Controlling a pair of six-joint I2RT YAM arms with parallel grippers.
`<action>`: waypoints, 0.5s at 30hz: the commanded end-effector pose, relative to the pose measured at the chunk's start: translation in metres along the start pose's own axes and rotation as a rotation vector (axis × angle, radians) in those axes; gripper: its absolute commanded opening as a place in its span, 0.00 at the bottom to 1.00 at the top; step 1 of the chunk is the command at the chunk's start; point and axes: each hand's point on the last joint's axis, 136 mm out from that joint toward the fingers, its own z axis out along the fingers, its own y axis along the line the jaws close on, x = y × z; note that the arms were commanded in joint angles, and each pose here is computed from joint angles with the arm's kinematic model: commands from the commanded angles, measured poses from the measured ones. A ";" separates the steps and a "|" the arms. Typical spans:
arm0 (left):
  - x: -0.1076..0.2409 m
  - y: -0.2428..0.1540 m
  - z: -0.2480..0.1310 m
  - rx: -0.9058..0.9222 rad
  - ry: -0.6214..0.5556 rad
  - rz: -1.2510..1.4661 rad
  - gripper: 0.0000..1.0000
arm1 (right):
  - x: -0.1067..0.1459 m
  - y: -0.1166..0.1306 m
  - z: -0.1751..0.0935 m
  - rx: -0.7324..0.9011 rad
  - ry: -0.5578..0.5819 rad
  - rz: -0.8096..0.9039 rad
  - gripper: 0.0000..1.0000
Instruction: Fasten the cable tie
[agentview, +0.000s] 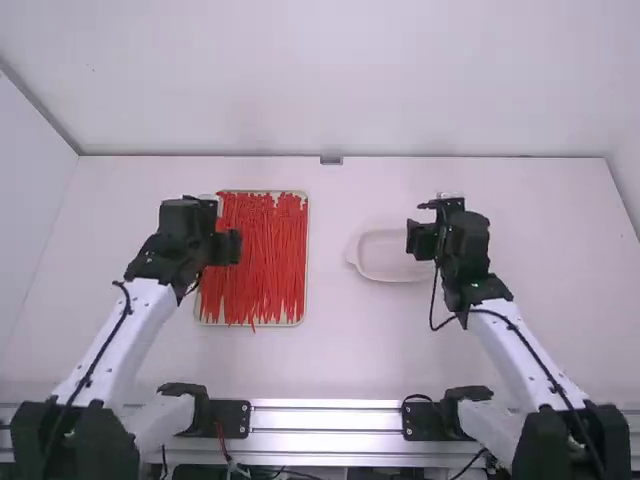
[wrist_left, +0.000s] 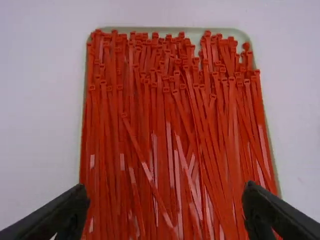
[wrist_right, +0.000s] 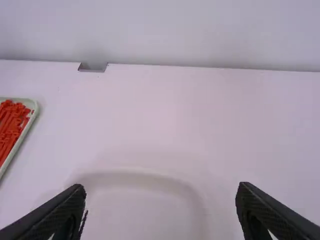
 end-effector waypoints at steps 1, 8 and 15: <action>-0.011 -0.007 0.005 0.022 0.016 0.000 0.84 | -0.017 0.004 0.010 -0.011 -0.015 -0.005 0.85; -0.015 -0.009 0.025 0.025 0.090 -0.007 0.93 | -0.015 0.011 0.035 -0.023 0.030 -0.010 0.93; -0.017 -0.009 0.038 0.027 0.134 0.013 0.98 | -0.011 0.015 0.051 -0.031 0.062 -0.009 0.98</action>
